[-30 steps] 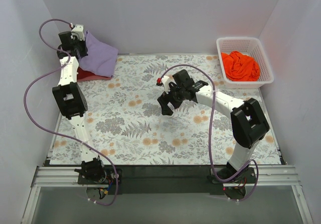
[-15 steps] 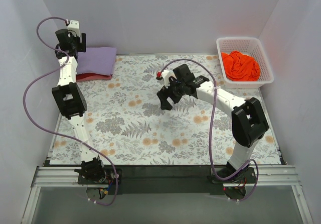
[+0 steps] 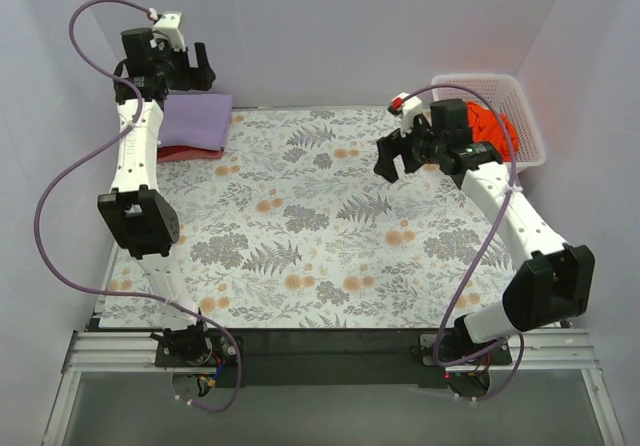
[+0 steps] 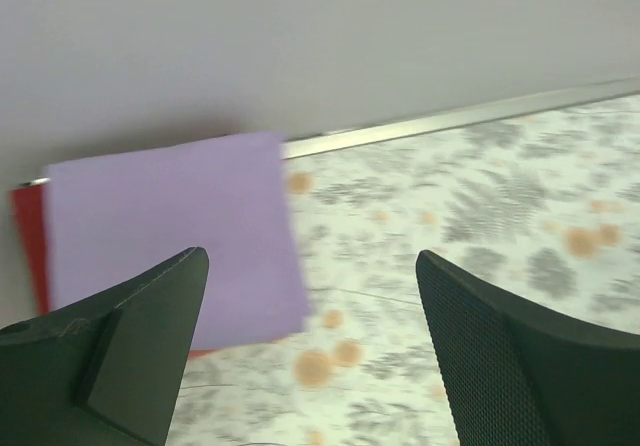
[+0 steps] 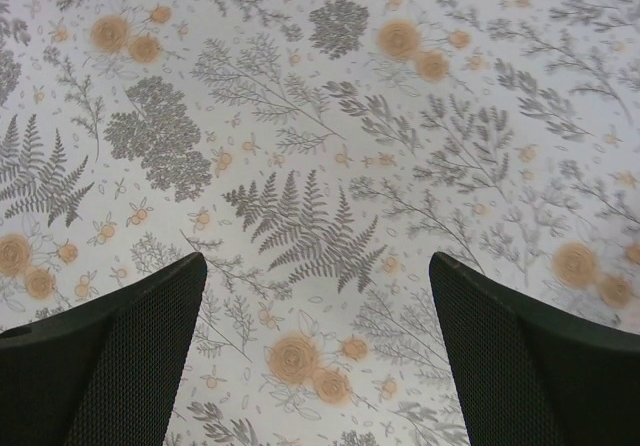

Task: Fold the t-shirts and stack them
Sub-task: Reset both grippers

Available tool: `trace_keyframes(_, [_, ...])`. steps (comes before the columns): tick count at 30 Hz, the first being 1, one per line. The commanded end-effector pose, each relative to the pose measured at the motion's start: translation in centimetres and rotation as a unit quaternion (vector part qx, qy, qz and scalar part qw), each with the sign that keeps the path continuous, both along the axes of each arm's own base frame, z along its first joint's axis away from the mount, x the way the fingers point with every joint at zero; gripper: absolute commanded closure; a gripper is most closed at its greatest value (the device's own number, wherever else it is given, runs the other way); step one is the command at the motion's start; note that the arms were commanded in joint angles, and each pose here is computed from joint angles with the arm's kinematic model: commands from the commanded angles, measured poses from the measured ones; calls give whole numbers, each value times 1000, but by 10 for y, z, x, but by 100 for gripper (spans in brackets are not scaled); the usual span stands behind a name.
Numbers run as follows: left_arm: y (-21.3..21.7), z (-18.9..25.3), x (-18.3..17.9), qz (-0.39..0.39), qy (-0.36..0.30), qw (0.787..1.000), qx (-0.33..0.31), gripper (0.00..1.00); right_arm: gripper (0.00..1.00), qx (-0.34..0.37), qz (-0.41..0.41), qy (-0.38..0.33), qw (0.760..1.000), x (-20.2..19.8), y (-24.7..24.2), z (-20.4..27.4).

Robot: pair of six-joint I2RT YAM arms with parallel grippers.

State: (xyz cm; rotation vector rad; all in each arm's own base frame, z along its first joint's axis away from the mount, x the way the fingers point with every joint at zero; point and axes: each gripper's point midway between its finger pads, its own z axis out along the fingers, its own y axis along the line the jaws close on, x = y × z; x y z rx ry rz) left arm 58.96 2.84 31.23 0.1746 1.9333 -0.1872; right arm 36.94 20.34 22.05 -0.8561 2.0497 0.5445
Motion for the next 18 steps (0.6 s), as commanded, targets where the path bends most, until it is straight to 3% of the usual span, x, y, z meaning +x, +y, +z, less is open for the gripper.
trace_keyframes(1, [-84, -9, -52, -60, 85, 992, -69, 15, 2, 2, -46, -13, 999, -7, -36, 13])
trace_keyframes(5, [-142, -36, -94, -72, 133, 988, -43, 14, 1, 7, -90, 4, 996, -27, -73, 8])
trace_keyframes(7, [-160, -74, -124, -97, 190, 975, -63, 14, 1, 3, -110, 27, 994, -38, -88, -11])
trace_keyframes(9, [-173, -72, -148, -120, 192, 970, -91, 13, 2, -8, -123, 40, 992, -54, -99, -27])
trace_keyframes(14, [-180, -125, -219, -131, 238, 959, -77, 13, 1, -35, -134, 45, 989, -82, -112, -52])
trace_keyframes(18, [-181, -137, -251, -138, 245, 957, -75, 12, 2, -46, -130, 58, 989, -96, -116, -70])
